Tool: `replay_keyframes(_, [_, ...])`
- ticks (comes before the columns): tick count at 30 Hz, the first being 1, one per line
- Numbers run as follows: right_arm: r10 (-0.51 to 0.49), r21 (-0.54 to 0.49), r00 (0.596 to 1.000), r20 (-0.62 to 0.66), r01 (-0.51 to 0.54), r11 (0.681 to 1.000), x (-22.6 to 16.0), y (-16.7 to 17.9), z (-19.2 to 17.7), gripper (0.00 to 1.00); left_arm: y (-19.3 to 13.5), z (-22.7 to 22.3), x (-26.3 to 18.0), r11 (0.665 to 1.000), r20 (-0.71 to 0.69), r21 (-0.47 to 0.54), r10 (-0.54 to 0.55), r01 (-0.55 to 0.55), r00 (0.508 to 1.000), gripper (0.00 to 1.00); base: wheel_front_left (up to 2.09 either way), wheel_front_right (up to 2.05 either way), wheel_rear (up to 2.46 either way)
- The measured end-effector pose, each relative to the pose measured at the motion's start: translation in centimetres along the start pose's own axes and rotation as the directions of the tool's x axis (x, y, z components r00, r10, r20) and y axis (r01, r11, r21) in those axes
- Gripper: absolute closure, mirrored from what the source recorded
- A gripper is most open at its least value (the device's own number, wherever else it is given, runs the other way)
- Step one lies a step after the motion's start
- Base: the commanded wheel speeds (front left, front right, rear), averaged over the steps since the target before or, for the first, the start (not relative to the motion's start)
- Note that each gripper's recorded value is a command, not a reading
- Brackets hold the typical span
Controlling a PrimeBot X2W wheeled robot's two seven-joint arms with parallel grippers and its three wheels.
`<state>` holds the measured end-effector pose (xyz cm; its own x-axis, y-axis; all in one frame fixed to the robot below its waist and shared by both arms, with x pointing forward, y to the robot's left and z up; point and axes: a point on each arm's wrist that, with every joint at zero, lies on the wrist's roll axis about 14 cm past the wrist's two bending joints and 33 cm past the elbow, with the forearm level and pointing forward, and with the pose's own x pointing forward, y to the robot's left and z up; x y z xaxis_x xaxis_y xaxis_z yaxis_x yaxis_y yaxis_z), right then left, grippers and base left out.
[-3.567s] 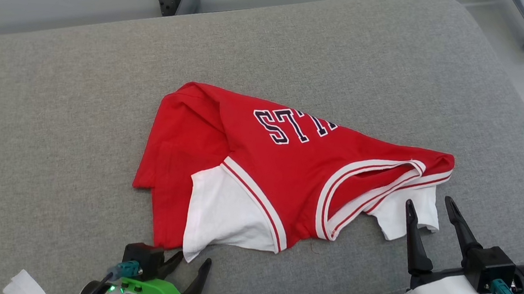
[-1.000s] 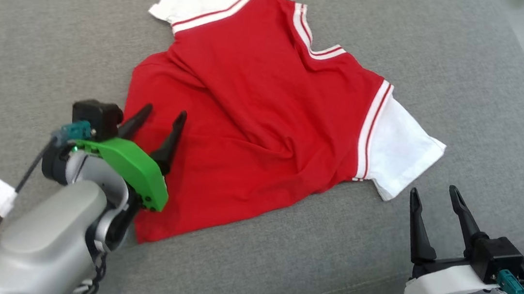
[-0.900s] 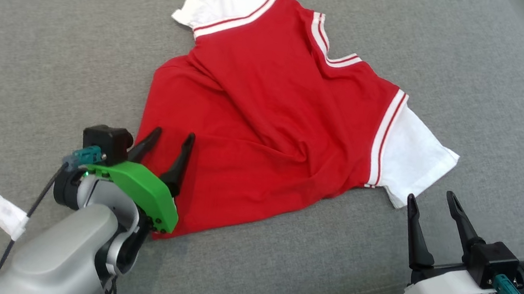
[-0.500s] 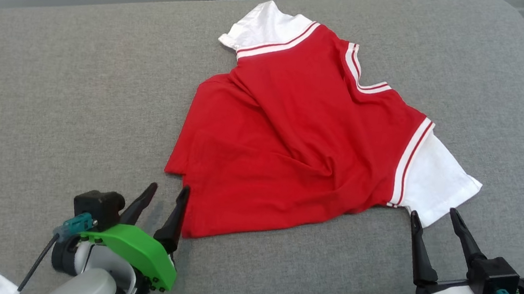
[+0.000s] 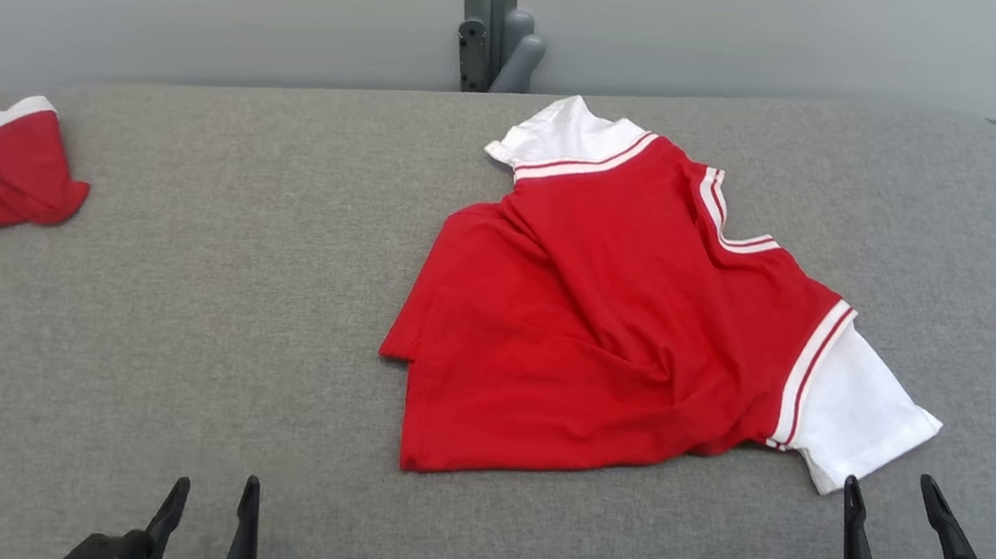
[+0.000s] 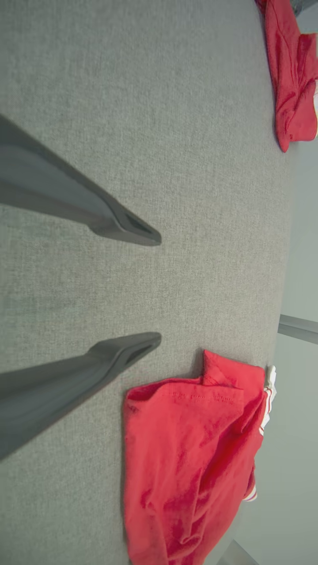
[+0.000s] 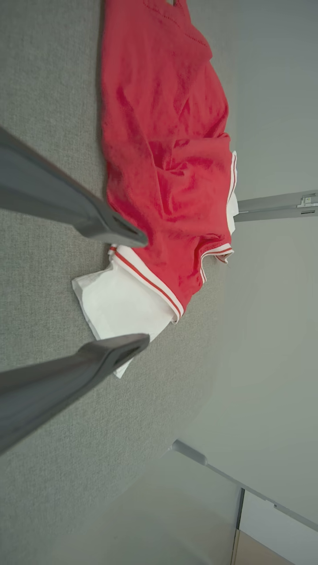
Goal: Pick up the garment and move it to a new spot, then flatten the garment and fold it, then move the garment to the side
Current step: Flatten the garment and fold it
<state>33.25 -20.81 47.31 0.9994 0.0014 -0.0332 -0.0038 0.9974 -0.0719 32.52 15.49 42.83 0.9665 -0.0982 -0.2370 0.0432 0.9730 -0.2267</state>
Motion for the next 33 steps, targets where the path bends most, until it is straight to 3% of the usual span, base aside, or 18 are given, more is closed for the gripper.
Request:
replay_keyframes(10, [0.009, -0.056, 0.997, 0.073, -0.005, 0.998, 0.4, -0.9, 2.3, 0.0, 3.2, 0.8, -4.0, 0.996, 0.105, 0.043, 0.075, -0.079, 0.992, 0.0, 0.0, 0.0, 0.0])
replay_keyframes(20, [-0.051, -0.063, 0.996, 0.079, 0.056, 0.996, -0.2, -2.9, 2.5, 0.0, 2.3, 2.6, -4.4, 0.997, 0.182, 0.069, 0.006, -0.019, 0.983, 0.0, 0.0, 0.0, 0.0])
replay_keyframes(30, [-0.048, -0.046, 0.996, 0.073, 0.051, 0.998, -0.4, -2.6, 2.2, 0.0, 1.8, 2.5, -4.3, 0.996, 0.18, 0.086, -0.018, 0.002, 0.983, 0.0, 0.0, 0.0, 0.0])
replay_keyframes(33, [-0.074, 0.022, 0.995, 0.06, 0.073, 0.997, -0.4, -2.9, 1.6, 0.0, 1.3, 2.4, -4.2, 0.997, 0.177, 0.079, -0.03, 0.017, 0.984, 0.0, 0.0, 0.0, 0.0])
